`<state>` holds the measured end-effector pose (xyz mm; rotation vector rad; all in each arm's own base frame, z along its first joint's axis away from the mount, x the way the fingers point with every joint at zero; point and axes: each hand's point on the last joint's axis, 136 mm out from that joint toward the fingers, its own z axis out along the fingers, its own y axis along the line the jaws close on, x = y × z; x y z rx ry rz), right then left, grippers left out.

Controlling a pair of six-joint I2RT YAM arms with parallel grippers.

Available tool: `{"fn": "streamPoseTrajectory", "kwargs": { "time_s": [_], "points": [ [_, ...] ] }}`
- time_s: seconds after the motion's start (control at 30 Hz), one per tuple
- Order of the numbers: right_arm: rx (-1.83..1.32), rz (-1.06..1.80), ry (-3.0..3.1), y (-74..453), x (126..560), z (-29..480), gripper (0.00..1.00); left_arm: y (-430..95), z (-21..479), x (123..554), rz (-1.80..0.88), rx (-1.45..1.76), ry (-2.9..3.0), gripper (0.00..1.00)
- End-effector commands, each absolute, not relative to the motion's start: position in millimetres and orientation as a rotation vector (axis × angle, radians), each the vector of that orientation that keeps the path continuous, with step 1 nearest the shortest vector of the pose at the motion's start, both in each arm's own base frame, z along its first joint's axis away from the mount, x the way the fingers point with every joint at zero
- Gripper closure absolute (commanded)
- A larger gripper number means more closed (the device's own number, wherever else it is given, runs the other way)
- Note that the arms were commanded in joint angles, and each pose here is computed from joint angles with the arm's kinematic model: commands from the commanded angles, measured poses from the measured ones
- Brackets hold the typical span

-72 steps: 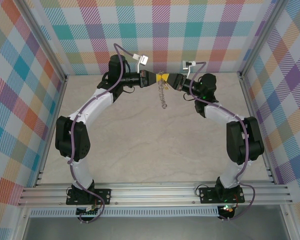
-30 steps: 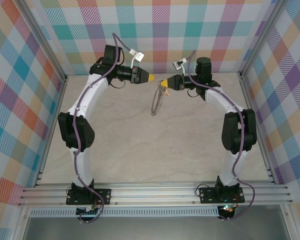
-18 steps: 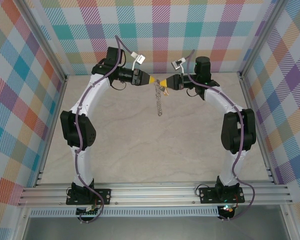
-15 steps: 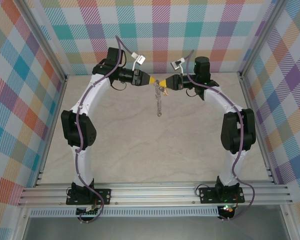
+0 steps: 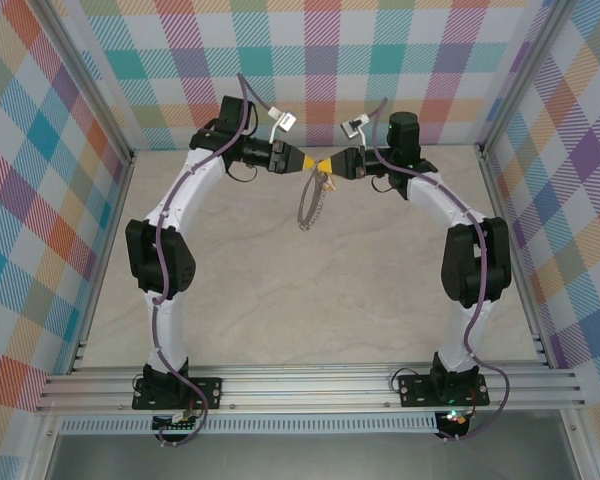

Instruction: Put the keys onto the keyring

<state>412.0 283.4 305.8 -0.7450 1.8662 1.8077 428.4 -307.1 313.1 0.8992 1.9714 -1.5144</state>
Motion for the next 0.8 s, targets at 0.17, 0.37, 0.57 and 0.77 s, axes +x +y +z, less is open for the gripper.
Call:
{"fn": "streamPoseTrajectory", "kwargs": {
  "time_s": [0.17, 0.37, 0.57, 0.77],
  "points": [
    [-0.826, 1.803, 1.796, 287.1, 408.4, 320.0, 1.0, -315.4, 333.2, 415.9, -1.559, 0.966, 1.892, 0.72],
    [-0.816, 1.797, 1.802, 286.6, 409.9, 318.0, 1.0, -316.0, 334.8, 409.7, -1.578, 0.987, 1.882, 0.78],
    [-0.813, 1.794, 1.803, 287.0, 410.0, 317.6, 1.0, -317.8, 335.2, 405.5, -1.58, 1.001, 1.88, 0.81],
    [-0.81, 1.79, 1.803, 286.4, 408.5, 317.6, 1.0, -321.8, 335.8, 403.0, -1.572, 1.01, 1.879, 0.96]
  ]
}}
